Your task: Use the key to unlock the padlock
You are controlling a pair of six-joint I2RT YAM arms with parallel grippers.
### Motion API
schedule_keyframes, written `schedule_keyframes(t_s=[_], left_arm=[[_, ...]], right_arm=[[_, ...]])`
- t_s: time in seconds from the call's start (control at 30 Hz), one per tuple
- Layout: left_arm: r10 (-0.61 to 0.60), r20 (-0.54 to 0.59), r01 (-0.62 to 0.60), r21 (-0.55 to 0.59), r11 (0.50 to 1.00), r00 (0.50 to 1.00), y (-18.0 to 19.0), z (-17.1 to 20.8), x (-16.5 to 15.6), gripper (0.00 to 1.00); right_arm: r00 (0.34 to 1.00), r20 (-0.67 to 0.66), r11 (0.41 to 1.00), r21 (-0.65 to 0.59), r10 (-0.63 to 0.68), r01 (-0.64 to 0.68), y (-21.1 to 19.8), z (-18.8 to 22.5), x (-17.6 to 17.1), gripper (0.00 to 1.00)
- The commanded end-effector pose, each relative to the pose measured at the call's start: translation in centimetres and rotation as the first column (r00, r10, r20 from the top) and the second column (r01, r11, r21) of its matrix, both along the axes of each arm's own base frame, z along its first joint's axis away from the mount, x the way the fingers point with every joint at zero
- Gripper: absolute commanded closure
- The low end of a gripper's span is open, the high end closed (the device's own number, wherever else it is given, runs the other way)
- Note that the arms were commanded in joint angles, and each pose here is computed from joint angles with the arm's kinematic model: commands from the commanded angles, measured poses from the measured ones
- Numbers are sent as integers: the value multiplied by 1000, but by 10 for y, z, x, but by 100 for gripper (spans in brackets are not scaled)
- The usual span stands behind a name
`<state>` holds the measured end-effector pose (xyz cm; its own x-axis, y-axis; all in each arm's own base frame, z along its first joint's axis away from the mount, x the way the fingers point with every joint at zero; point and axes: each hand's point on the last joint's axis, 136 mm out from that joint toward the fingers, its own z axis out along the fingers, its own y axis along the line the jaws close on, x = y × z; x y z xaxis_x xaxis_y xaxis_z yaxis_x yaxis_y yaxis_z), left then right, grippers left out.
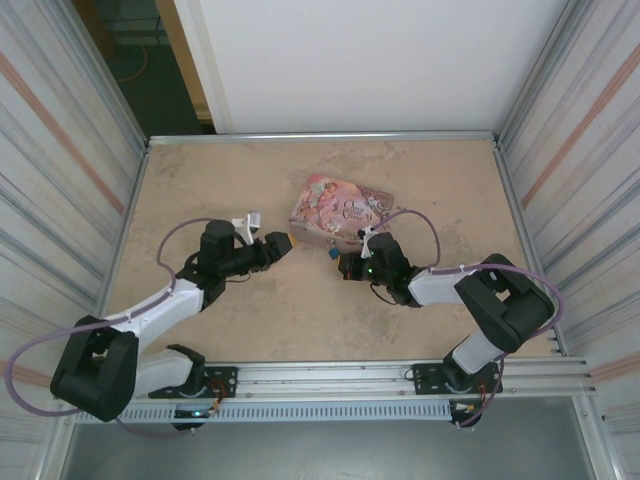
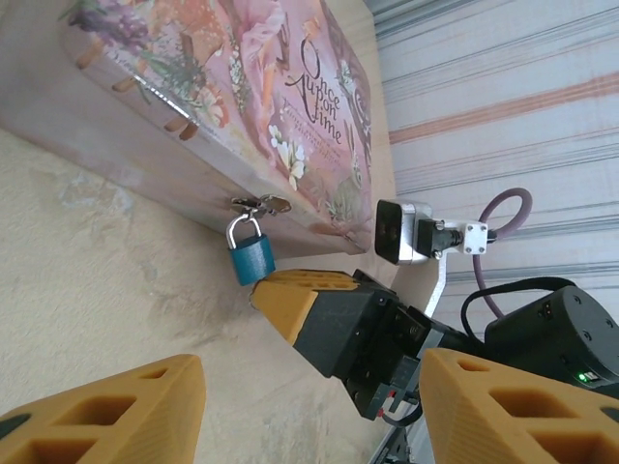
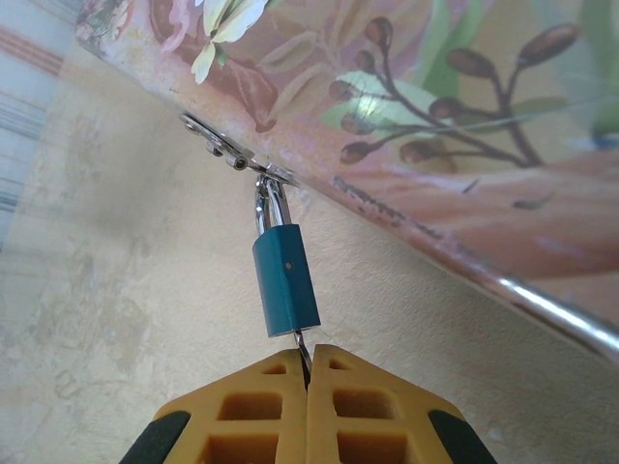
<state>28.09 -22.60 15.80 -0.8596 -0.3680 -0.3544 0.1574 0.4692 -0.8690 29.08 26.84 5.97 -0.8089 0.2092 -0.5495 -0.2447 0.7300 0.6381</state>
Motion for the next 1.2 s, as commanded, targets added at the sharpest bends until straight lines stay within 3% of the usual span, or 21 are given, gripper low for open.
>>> schedule_keyframes(t_s=[0.0, 0.47, 1.17], left_arm=[[-23, 31, 24, -45, 999, 999, -5, 7, 4, 40], [-91, -12, 90, -79, 993, 996, -40, -20, 15, 46], [-63, -85, 49, -159, 986, 994, -69, -56, 27, 47]], right_arm=[[999, 38, 997, 78, -5, 3, 10, 30, 7, 100], [999, 38, 996, 90, -14, 10, 9, 34, 7, 100], [1000, 7, 994, 104, -27, 26, 10, 35, 7, 100]])
